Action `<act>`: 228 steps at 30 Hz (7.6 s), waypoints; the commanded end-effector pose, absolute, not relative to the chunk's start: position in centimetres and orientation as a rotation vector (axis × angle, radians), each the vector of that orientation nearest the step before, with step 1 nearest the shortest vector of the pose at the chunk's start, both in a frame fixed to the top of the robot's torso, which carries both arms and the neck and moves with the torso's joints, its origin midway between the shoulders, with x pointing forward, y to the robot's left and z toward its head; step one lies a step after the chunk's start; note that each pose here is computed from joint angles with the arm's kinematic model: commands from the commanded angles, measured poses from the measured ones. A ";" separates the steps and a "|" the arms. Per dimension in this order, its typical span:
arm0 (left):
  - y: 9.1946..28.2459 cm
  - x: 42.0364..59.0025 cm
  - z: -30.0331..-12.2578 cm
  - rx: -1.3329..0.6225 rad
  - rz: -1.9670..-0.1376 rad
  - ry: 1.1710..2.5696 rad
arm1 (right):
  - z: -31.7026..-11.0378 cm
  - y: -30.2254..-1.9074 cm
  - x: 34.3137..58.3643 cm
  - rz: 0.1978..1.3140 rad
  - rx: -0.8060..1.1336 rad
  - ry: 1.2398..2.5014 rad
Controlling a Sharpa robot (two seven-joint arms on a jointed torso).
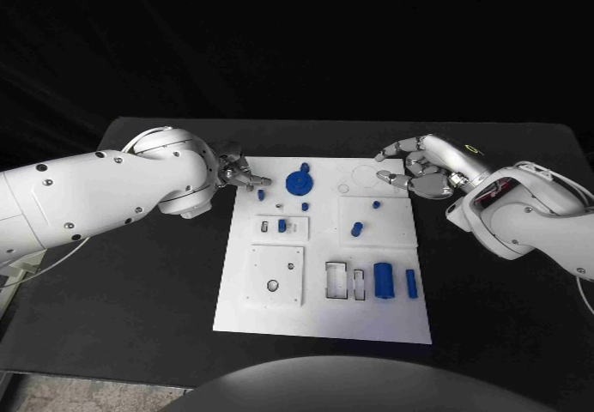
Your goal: Assemble the parts on the task board
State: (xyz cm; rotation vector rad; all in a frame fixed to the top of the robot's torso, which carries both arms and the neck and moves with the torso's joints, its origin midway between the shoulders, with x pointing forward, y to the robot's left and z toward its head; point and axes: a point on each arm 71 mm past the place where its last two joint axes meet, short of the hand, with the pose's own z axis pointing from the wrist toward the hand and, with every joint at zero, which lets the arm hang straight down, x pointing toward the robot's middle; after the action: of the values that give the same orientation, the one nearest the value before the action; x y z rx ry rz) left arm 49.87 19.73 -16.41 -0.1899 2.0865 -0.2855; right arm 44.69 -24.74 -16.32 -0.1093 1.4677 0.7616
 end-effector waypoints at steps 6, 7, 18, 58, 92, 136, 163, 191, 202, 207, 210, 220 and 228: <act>19.5 49.8 -16.7 -0.169 -0.289 2.119 | -16.5 -24.7 44.7 0.762 -0.114 1.486; 19.5 49.8 -16.8 -0.168 -0.289 2.121 | -16.5 -24.7 44.7 0.762 -0.113 1.487; 19.3 49.8 -17.0 -0.162 -0.287 2.138 | -16.7 -24.8 44.8 0.758 -0.111 1.495; 19.3 49.8 -17.4 -0.164 -0.319 2.136 | -16.9 -25.0 44.9 0.750 -0.095 1.516; 19.0 49.4 -17.3 -0.197 -0.398 2.109 | -17.0 -25.2 45.0 0.753 -0.064 1.527; 20.5 44.1 -18.2 -0.142 -0.337 2.074 | -17.1 -25.3 44.9 0.762 -0.033 1.533; 19.9 43.0 -19.1 -0.165 -0.411 2.064 | -17.3 -25.5 44.9 0.756 -0.026 1.541; 19.2 42.6 -19.5 -0.144 -0.413 2.123 | -17.4 -25.7 44.9 0.748 -0.020 1.550; 19.1 42.5 -19.6 -0.139 -0.415 2.129 | -17.4 -25.7 45.0 0.746 -0.017 1.550; 19.1 42.6 -19.6 -0.140 -0.415 2.129 | -17.4 -25.7 45.0 0.746 -0.017 1.550; 19.1 42.6 -19.6 -0.141 -0.416 2.128 | -17.4 -25.7 45.0 0.746 -0.016 1.550; 19.1 42.8 -19.6 -0.153 -0.420 2.123 | -17.6 -25.7 45.0 0.746 -0.012 1.553; 19.2 42.9 -19.7 -0.170 -0.424 2.125 | -17.7 -25.7 45.0 0.746 -0.011 1.554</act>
State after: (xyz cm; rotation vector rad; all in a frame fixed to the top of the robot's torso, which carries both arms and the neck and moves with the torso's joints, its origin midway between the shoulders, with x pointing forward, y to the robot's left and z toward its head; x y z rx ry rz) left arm 42.96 19.41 -19.61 -0.1687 2.1146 -0.4082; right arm 45.02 -25.77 -17.58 -0.0089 1.5459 0.7449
